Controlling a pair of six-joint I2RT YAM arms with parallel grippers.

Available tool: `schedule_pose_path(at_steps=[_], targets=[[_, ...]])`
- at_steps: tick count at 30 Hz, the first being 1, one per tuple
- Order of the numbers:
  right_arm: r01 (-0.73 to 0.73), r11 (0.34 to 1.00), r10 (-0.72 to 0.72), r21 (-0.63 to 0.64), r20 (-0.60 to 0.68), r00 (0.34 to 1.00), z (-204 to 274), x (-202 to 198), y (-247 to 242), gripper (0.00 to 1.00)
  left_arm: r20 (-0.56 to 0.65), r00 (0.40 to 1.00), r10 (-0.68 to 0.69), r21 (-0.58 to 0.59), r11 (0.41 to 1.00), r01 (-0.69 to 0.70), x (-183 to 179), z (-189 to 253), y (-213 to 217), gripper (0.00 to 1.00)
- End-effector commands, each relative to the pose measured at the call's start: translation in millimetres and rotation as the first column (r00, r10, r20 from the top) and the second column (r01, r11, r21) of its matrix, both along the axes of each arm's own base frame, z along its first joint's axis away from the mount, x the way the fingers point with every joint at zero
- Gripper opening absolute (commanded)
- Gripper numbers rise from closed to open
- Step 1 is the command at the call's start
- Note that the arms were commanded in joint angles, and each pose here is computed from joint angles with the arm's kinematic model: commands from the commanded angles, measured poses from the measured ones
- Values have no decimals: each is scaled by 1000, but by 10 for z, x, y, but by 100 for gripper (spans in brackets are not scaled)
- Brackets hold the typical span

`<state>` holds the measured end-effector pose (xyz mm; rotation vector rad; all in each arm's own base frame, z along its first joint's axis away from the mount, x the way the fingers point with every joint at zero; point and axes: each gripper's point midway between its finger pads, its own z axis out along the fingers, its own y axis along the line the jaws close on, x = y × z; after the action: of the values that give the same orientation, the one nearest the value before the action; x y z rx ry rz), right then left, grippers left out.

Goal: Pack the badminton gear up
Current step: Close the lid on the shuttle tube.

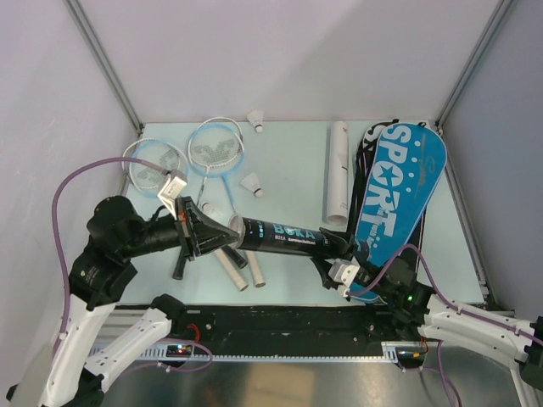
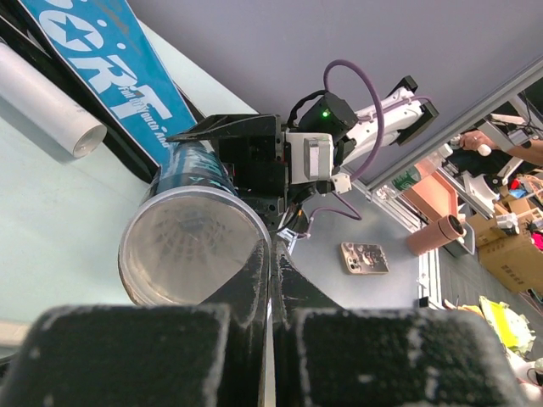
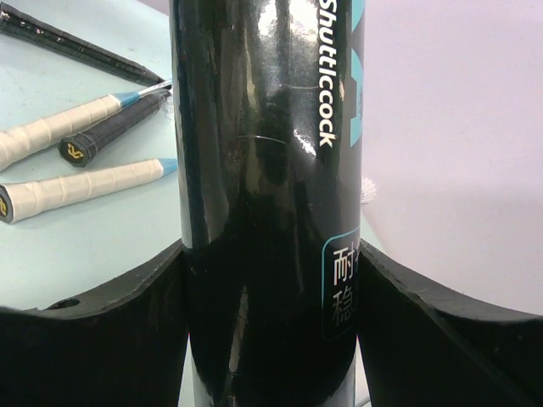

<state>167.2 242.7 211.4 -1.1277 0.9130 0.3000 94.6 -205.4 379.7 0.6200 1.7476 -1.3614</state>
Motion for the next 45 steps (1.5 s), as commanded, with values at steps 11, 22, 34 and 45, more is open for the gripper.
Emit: schedule_pose_path(at_steps=[11,22,34,45], targets=[[-29,986,19,164,67,998,516,-61,-10,23,-8,1000,-14,-24,1000,14,23,-24,-38,0],[-49,988,35,148,97,995,499,-103,-12,23,-20,998,-66,-34,997,65,-69,-17,-56,0],[-65,990,48,124,141,989,545,-173,-7,23,-68,994,-83,-28,996,81,-33,-59,-101,0],[-73,990,54,119,158,986,547,-207,-20,22,-63,994,-90,-41,995,88,-60,27,-99,14]])
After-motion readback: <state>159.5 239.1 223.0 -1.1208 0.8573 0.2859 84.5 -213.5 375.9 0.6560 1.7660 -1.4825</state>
